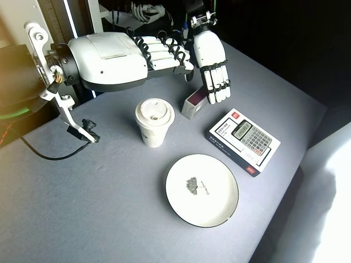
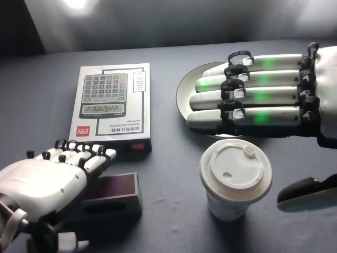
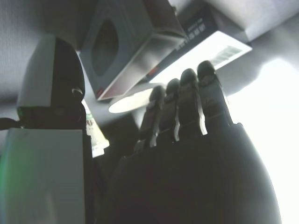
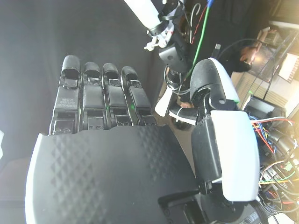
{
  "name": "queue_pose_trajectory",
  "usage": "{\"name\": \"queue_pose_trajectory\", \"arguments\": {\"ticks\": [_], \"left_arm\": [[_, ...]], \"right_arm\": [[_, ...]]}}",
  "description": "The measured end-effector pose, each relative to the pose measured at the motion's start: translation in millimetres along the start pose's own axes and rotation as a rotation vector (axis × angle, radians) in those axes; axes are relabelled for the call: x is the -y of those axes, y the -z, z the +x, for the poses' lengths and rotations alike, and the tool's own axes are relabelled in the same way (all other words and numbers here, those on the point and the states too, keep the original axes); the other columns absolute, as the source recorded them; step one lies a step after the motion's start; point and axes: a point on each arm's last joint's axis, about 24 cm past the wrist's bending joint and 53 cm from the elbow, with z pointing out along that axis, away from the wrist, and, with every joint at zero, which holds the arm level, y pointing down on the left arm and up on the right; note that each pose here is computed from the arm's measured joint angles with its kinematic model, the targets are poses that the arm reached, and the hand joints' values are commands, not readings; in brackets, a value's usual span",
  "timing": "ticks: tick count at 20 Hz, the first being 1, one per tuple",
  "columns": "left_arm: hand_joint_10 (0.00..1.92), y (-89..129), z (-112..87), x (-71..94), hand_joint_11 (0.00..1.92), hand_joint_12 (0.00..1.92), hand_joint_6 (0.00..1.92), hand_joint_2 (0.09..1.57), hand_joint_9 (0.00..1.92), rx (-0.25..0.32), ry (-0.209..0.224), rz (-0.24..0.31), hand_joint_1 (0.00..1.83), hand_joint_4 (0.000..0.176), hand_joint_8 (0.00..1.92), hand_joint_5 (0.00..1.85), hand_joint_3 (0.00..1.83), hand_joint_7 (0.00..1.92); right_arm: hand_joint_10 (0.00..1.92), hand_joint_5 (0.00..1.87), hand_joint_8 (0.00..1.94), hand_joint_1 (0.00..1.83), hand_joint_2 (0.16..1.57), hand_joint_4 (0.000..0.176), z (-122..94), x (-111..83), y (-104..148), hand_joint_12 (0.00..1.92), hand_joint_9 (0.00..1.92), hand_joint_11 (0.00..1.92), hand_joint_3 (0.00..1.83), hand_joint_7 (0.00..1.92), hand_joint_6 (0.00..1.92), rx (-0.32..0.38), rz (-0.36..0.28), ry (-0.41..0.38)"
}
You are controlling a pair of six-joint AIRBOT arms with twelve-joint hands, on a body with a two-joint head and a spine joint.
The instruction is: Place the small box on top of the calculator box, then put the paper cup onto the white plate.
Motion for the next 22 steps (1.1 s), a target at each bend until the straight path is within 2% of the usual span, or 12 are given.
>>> {"name": "queue_pose_trajectory", "arguments": {"ticks": [1, 4, 7, 13, 14, 15, 16, 17, 18, 19, 21, 22], "left_arm": [[0.0, -2.5, 2.2, -1.1, 0.0, 0.0, 0.0, 1.08, 0.0, -0.004, 0.003, -0.002, 1.16, 0.0, 0.0, 0.0, 0.01, 0.0], [0.0, -10.0, 2.4, -4.1, 0.02, 0.01, 0.0, 1.09, 0.0, 0.001, 0.001, -0.004, 1.2, 0.0, 0.0, 0.0, 0.01, 0.0], [0.0, -17.4, 4.1, -7.9, 0.04, 0.02, 0.01, 1.1, 0.01, 0.003, -0.001, -0.008, 1.21, 0.0, 0.0, 0.02, 0.01, 0.01], [0.02, -30.6, 4.7, -19.2, 0.0, 0.52, 0.01, 1.15, 0.18, 0.009, -0.012, -0.023, 1.24, 0.0, 0.01, 0.15, 0.0, 0.19], [0.04, -31.3, 5.6, -19.7, 0.0, 0.82, 0.02, 1.13, 0.32, 0.008, -0.011, -0.024, 1.27, 0.0, 0.02, 0.25, 0.0, 0.32], [0.04, -31.5, 6.7, -20.5, 0.0, 0.82, 0.02, 1.13, 0.32, 0.004, -0.016, -0.024, 1.27, 0.0, 0.02, 0.25, 0.0, 0.32], [0.06, -32.2, 8.4, -20.5, 0.0, 1.02, 0.03, 1.13, 0.43, -0.001, -0.014, -0.024, 1.27, 0.0, 0.03, 0.34, 0.0, 0.43], [0.05, -33.6, 9.5, -20.1, 0.0, 1.1, 0.02, 1.13, 0.49, -0.004, -0.018, -0.02, 1.27, 0.0, 0.02, 0.39, 0.0, 0.5], [0.08, -33.8, 9.6, -20.1, 0.09, 1.18, 0.02, 1.18, 0.66, -0.005, -0.018, -0.02, 1.22, 0.0, 0.02, 0.54, 0.0, 0.68], [0.08, -33.8, 9.5, -20.1, 0.09, 1.18, 0.02, 1.18, 0.66, -0.004, -0.018, -0.02, 1.22, 0.0, 0.02, 0.54, 0.0, 0.68], [0.12, -34.1, 7.0, -19.9, 0.2, 1.22, 0.03, 1.19, 0.77, 0.006, -0.028, -0.016, 1.21, 0.0, 0.04, 0.68, 0.0, 0.83], [0.17, -34.3, 5.4, -20.3, 0.21, 1.33, 0.02, 1.16, 0.77, 0.011, -0.028, -0.017, 1.29, 0.0, 1.04, 0.75, 0.07, 0.8]], "right_arm": [[0.01, 0.08, 0.01, 0.33, 1.23, 0.0, -0.1, 0.1, 0.1, 0.4, 0.08, 0.0, 0.0, 0.07, 0.01, 0.0, 0.0, 0.0], [0.0, 0.08, 0.0, 0.33, 1.23, 0.0, 0.0, 0.0, 0.0, 0.38, 0.07, 0.0, 0.0, 0.06, 0.0, 0.0, 0.0, -0.001], [0.01, 0.11, 0.0, 0.38, 1.23, 0.0, 0.0, 0.1, 0.0, 0.48, 0.11, 0.0, 0.0, 0.1, 0.01, 0.0, 0.0, -0.003], [0.01, 0.16, 0.01, 0.41, 1.24, 0.0, 0.0, 0.1, 0.0, 0.61, 0.15, 0.0, 0.0, 0.16, 0.01, 0.0, 0.0, -0.007], [0.01, 0.17, 0.01, 0.39, 1.25, 0.0, 0.1, -0.3, -0.2, 0.64, 0.16, 0.0, 0.0, 0.17, 0.01, 0.0, -0.001, -0.008], [0.01, 0.17, 0.01, 0.39, 1.25, 0.0, 0.4, -0.8, -0.5, 0.64, 0.16, 0.0, 0.0, 0.17, 0.01, 0.0, -0.001, -0.009], [0.0, 0.17, 0.0, 0.4, 1.25, 0.0, 0.5, -1.2, -0.6, 0.63, 0.15, 0.0, 0.0, 0.15, 0.0, 0.0, -0.003, -0.009], [0.0, 0.18, 0.0, 0.41, 1.24, 0.0, 0.6, -1.0, -0.6, 0.65, 0.16, 0.0, 0.0, 0.16, 0.0, -0.001, -0.002, -0.01], [0.01, 0.19, 0.0, 0.4, 1.25, 0.0, 0.5, -1.2, -0.6, 0.68, 0.17, 0.0, 0.0, 0.18, 0.0, 0.0, -0.003, -0.012], [0.01, 0.19, 0.0, 0.4, 1.25, 0.0, 0.5, -1.1, -0.6, 0.68, 0.17, 0.0, 0.0, 0.18, 0.0, 0.0, -0.002, -0.012], [0.0, 0.19, 0.0, 0.39, 1.25, 0.0, 0.5, -1.1, -0.6, 0.67, 0.17, 0.0, 0.0, 0.18, 0.0, 0.0, -0.002, -0.012], [0.01, 0.22, 0.01, 0.41, 1.24, 0.0, 0.5, -1.2, -0.6, 0.74, 0.2, 0.0, 0.0, 0.21, 0.01, 0.0, -0.003, -0.012]]}}
